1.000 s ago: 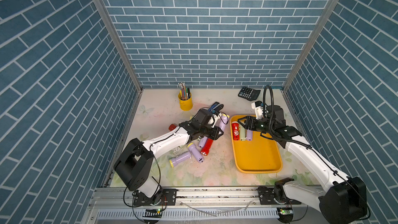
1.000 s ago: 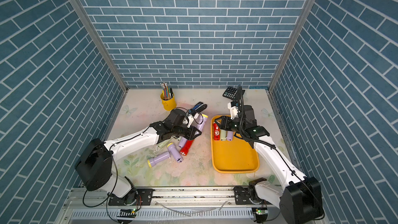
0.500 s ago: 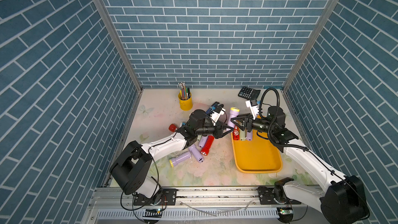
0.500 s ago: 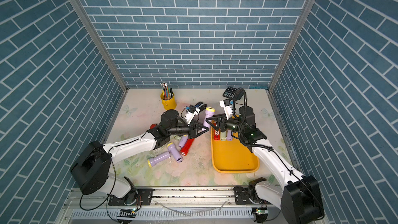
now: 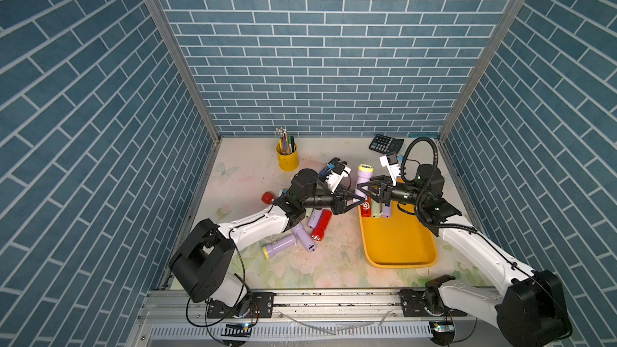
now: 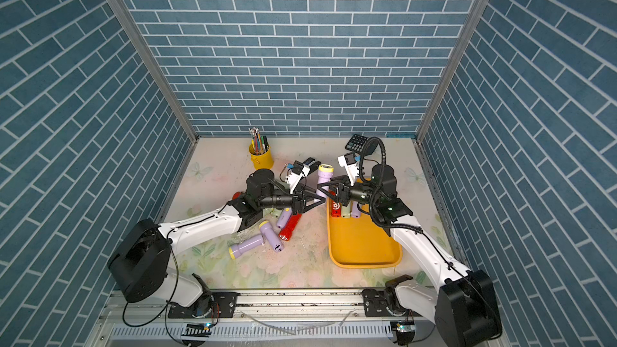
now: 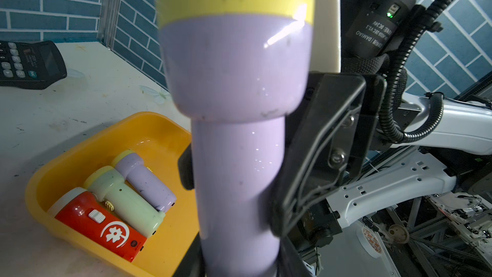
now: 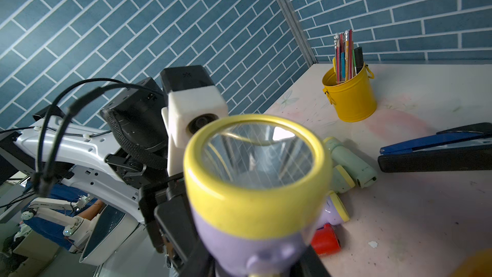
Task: Put the flashlights into the storage boxes
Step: Place the flashlight at the storage box.
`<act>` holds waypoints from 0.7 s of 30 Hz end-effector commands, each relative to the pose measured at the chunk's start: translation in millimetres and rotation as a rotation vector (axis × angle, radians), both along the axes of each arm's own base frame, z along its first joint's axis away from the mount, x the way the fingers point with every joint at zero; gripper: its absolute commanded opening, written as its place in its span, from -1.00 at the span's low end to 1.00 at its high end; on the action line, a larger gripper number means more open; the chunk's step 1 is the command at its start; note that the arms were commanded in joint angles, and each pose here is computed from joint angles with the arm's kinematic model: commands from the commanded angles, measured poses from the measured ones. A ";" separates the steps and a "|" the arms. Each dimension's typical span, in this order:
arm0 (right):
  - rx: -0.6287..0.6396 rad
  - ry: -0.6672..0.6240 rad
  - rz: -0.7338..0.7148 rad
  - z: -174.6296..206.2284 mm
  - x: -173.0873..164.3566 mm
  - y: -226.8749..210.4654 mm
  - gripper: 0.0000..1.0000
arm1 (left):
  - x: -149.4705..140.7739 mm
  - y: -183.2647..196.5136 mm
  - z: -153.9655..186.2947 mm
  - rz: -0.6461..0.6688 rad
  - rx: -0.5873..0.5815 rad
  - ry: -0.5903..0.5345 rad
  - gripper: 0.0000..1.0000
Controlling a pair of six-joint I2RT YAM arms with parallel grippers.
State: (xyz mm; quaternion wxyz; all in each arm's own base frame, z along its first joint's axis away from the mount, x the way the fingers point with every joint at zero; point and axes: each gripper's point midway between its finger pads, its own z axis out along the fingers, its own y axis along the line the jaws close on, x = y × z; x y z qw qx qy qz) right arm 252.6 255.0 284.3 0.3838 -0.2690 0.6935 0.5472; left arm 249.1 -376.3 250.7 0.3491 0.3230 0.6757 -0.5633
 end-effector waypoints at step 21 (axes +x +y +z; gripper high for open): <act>-0.727 0.549 -0.699 -140.4 39.1 -154.4 -0.59 | 38.8 33.9 -78.0 0.222 0.493 0.047 0.31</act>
